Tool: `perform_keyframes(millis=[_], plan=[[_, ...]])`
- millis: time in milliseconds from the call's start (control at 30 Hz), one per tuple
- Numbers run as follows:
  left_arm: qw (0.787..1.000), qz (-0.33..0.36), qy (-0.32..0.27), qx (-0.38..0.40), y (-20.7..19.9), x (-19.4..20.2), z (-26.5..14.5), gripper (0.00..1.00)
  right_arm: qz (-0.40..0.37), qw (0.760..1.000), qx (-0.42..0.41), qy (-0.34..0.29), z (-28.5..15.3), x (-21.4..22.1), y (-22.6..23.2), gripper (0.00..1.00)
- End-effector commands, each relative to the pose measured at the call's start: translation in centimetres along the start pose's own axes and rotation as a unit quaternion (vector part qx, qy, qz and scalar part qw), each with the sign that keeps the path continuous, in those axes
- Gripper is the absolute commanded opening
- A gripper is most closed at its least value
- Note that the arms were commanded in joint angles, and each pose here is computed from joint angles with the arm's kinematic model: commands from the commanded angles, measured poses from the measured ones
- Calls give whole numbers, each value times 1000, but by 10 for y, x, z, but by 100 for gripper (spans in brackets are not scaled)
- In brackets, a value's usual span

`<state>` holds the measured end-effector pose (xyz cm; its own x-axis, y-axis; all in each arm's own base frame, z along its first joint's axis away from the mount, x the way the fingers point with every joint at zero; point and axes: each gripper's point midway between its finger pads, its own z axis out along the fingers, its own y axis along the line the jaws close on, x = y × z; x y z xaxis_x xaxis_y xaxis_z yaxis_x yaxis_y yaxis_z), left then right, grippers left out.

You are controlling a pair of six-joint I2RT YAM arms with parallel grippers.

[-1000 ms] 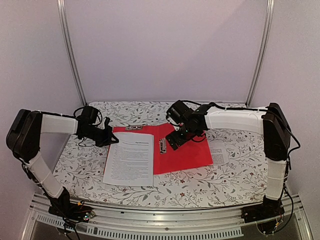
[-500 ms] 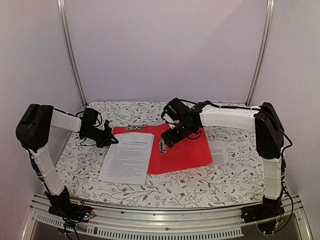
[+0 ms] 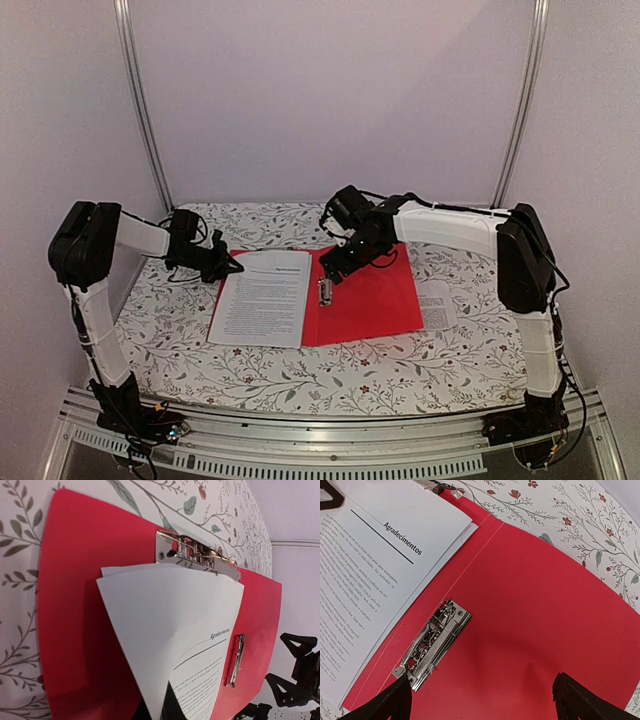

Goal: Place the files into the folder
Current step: Place the file on the spring clip of the folder.

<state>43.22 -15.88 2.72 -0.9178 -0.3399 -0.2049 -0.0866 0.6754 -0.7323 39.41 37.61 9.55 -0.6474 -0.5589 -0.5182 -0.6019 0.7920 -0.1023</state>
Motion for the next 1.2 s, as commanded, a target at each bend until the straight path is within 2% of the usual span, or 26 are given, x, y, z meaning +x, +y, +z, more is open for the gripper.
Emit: perform_keyframes(millis=[0,400,867,1167], plan=[[1000,-3,12,-24,9,-2,0,4,-2,1000,-3,14,8,0,-6,99],[998,-25,39,-36,21,22,-1,8,-1,1000,-10,13,15,-7,-5,99],[999,-23,11,-26,15,-4,9,7,2,1000,-19,17,18,-7,-2,99],[1000,-20,-2,-1,7,-12,12,11,4,1000,-24,20,19,-6,-1,99]])
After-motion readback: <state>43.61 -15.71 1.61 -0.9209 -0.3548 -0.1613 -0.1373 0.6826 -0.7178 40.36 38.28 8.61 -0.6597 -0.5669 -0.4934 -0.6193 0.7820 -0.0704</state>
